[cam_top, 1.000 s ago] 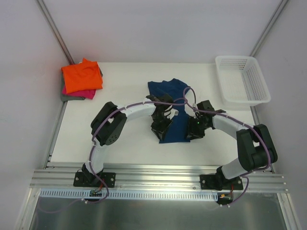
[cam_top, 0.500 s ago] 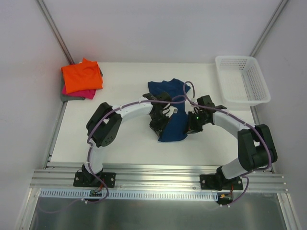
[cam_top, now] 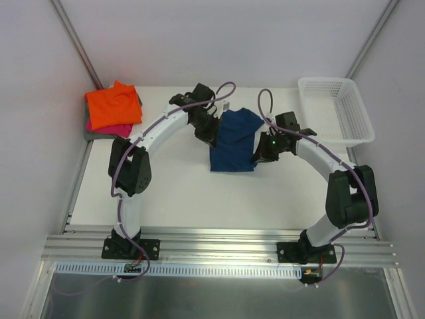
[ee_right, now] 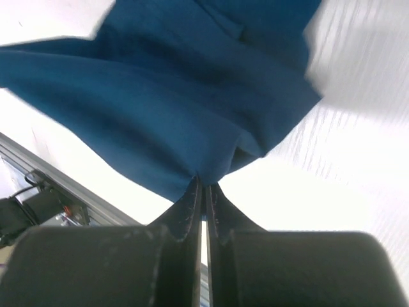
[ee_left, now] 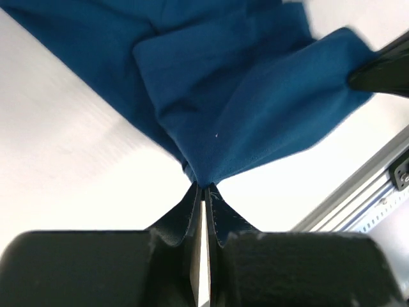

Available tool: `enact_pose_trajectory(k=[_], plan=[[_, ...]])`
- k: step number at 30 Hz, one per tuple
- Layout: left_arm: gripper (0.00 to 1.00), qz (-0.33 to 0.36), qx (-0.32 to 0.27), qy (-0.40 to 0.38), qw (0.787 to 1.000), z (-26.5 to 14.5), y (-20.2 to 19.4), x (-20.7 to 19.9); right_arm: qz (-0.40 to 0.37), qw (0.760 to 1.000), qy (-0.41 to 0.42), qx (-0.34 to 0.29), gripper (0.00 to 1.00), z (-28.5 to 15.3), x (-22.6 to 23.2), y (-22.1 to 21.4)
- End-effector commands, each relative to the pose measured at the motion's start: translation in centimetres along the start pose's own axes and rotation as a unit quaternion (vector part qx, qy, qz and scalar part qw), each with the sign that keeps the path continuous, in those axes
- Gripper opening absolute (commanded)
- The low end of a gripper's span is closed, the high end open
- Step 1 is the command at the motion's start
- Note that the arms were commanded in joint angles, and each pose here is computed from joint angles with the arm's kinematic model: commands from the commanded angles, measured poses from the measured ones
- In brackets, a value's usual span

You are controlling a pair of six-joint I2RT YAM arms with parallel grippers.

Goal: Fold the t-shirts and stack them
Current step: Fold the long partially folded tshirt into a neat square

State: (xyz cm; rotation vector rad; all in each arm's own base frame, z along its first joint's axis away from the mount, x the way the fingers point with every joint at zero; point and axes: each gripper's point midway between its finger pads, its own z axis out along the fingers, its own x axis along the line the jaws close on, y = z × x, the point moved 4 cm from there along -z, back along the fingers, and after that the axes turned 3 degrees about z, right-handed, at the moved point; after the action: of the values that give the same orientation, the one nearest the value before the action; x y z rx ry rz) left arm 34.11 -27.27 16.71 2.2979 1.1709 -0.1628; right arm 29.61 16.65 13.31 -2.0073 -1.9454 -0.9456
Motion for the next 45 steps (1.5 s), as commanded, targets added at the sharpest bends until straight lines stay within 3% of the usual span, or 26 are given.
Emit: enact_pose_trajectory(k=[1,16,30,36,38,39,40,42,43,45], plan=[[0.00,0.036,-0.044,0.009,0.998,-2.4,3.2,0.5,-0.009,0.999,0.016,-0.041,0.00,-0.4,0.8,3.3],[0.00,0.029,-0.135,0.030,0.990,0.5,11.6,7.6,-0.047,0.987,0.042,-0.148,0.01,2.4,2.9,18.0],[0.03,0.049,-0.231,0.110,0.965,0.5,16.3,12.9,-0.080,0.976,0.036,-0.200,0.01,4.1,2.9,22.7],[0.06,0.053,-0.251,0.128,0.958,1.0,17.1,14.8,-0.122,0.963,0.021,-0.238,0.06,5.7,3.4,26.4],[0.11,0.049,-0.250,0.138,0.957,1.7,17.1,15.7,-0.125,0.961,0.004,-0.247,0.14,6.7,3.3,26.9],[0.25,0.048,-0.251,0.144,0.956,1.9,17.1,16.0,-0.125,0.960,-0.004,-0.251,0.24,7.0,3.3,27.2],[0.31,0.044,-0.252,0.154,0.954,2.0,17.2,16.4,-0.125,0.960,-0.016,-0.251,0.42,8.2,3.1,27.3],[0.39,0.042,-0.250,0.175,0.951,2.5,17.2,17.3,-0.136,0.958,-0.029,-0.251,0.47,9.3,2.9,27.3],[0.56,0.039,-0.250,0.184,0.950,2.7,17.1,17.6,-0.136,0.958,-0.037,-0.250,0.70,9.8,2.7,27.3],[0.71,0.029,-0.249,0.204,0.946,2.4,17.1,18.0,-0.141,0.957,-0.054,-0.247,0.87,10.1,2.7,26.9]])
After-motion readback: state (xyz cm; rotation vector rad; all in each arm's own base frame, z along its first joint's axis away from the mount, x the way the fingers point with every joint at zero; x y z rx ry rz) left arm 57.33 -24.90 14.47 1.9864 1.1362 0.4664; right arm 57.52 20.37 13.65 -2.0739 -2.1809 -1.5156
